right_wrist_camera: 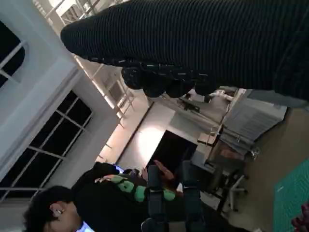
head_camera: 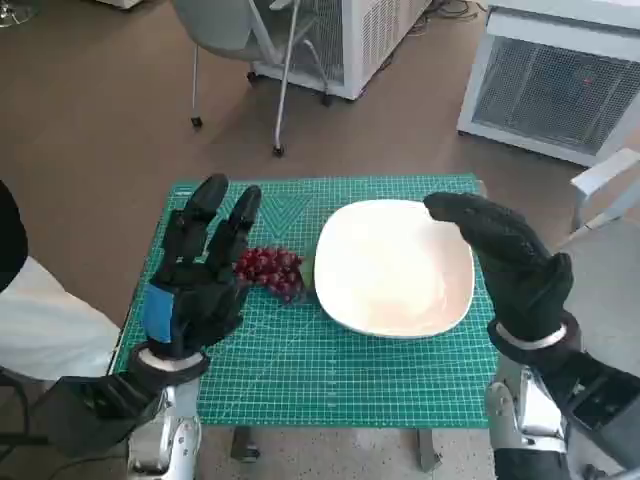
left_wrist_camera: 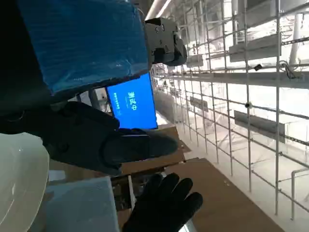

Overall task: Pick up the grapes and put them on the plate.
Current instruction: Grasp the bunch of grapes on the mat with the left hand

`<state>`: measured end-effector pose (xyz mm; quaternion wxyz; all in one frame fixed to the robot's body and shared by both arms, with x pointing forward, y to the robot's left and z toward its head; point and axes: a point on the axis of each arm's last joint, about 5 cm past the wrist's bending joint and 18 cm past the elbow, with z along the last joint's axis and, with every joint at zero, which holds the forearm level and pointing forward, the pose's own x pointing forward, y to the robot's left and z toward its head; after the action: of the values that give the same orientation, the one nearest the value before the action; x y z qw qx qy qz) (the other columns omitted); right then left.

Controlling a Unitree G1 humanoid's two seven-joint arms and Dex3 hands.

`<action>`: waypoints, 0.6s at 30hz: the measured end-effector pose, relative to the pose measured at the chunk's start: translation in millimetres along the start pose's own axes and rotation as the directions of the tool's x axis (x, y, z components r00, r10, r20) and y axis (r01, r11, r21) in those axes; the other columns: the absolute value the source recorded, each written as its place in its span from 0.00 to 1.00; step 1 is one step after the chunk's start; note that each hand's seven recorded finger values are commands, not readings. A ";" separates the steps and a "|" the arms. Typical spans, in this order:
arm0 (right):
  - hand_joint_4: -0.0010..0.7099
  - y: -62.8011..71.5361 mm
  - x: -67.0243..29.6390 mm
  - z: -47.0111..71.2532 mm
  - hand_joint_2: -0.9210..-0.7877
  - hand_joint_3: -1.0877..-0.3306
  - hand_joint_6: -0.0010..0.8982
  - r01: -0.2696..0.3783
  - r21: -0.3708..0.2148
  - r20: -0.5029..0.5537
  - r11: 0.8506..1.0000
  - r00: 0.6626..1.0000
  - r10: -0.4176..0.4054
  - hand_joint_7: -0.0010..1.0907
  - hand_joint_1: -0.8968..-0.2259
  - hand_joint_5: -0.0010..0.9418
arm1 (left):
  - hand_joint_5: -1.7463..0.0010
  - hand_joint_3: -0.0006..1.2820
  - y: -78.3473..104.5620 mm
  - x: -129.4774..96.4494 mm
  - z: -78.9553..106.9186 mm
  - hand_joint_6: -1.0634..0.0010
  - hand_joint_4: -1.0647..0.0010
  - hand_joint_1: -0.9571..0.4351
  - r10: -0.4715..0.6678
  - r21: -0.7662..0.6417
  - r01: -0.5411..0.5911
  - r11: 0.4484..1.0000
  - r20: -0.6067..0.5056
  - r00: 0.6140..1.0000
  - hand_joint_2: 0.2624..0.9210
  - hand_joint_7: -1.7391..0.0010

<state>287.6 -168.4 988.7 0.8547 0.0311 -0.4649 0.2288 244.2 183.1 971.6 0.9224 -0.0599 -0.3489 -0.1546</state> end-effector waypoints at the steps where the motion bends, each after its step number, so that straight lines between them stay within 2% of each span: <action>1: 0.38 0.0 -0.2 0.0 0.00 0.60 0.28 0.000 0.000 0.000 1.000 1.000 0.000 0.10 0.32 0.00 | 0.99 0.24 -0.1 -0.1 -0.1 1.00 0.81 0.33 0.000 0.000 0.000 1.000 -0.001 1.000 1.00 0.76; 18: 0.38 1.0 -2.8 1.5 0.00 0.60 0.28 -0.002 0.003 -0.003 1.000 1.000 0.002 0.10 0.31 0.00 | 0.99 0.24 -1.0 -3.2 -0.9 1.00 0.81 0.33 -0.009 -0.006 0.009 1.000 -0.008 1.000 1.00 0.77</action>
<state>284.7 -168.9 987.1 0.8551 0.0318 -0.4634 0.2302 242.2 182.8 968.8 0.9229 -0.0605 -0.3449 -0.1600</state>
